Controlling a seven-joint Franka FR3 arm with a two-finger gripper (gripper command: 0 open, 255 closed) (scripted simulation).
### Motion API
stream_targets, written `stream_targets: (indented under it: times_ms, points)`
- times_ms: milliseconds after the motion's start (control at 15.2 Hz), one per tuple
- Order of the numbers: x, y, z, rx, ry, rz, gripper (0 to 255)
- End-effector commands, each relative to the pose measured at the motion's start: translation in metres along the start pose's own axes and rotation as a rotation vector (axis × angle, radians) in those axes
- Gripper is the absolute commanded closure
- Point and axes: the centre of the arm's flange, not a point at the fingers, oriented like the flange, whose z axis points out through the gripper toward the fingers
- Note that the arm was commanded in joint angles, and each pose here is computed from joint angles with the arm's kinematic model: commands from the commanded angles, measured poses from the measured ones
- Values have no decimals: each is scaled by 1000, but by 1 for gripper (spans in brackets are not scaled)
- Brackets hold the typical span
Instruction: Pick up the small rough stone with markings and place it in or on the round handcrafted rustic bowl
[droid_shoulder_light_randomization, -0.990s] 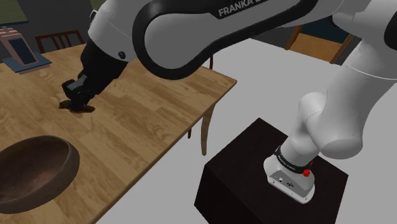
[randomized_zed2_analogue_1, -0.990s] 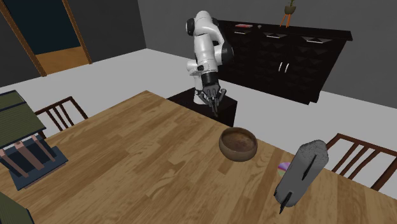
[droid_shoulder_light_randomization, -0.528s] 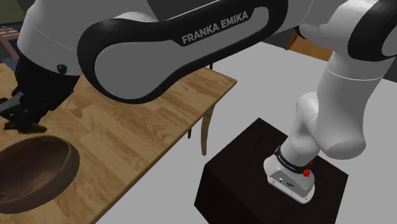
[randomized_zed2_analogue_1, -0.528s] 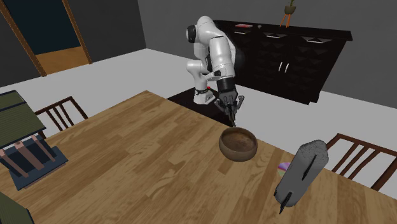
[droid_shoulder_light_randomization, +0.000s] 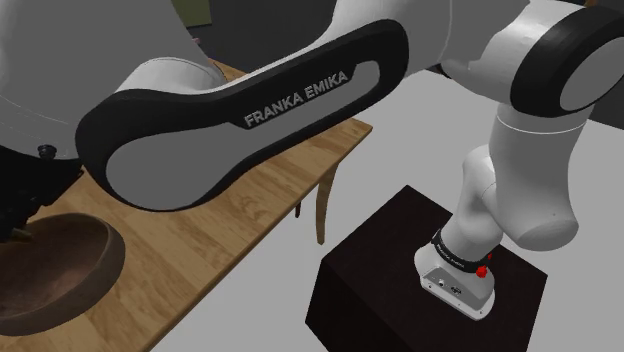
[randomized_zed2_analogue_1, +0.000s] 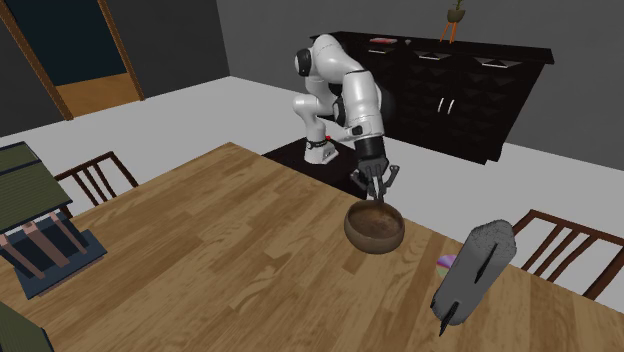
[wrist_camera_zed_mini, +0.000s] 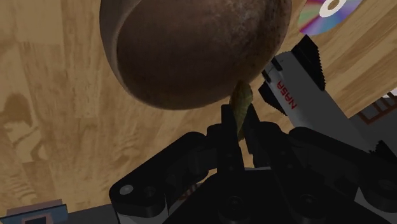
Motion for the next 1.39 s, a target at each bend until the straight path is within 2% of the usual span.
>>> stream_targets:
  times_ms: [0,462,990,1056,1320]
  points:
    - [-6,2,8,0,0,0,255]
    - [-26,13,37,0,0,0,255]
    - [-27,14,38,0,0,0,255]
    - [-27,14,38,0,0,0,0]
    - [-27,14,38,0,0,0,0]
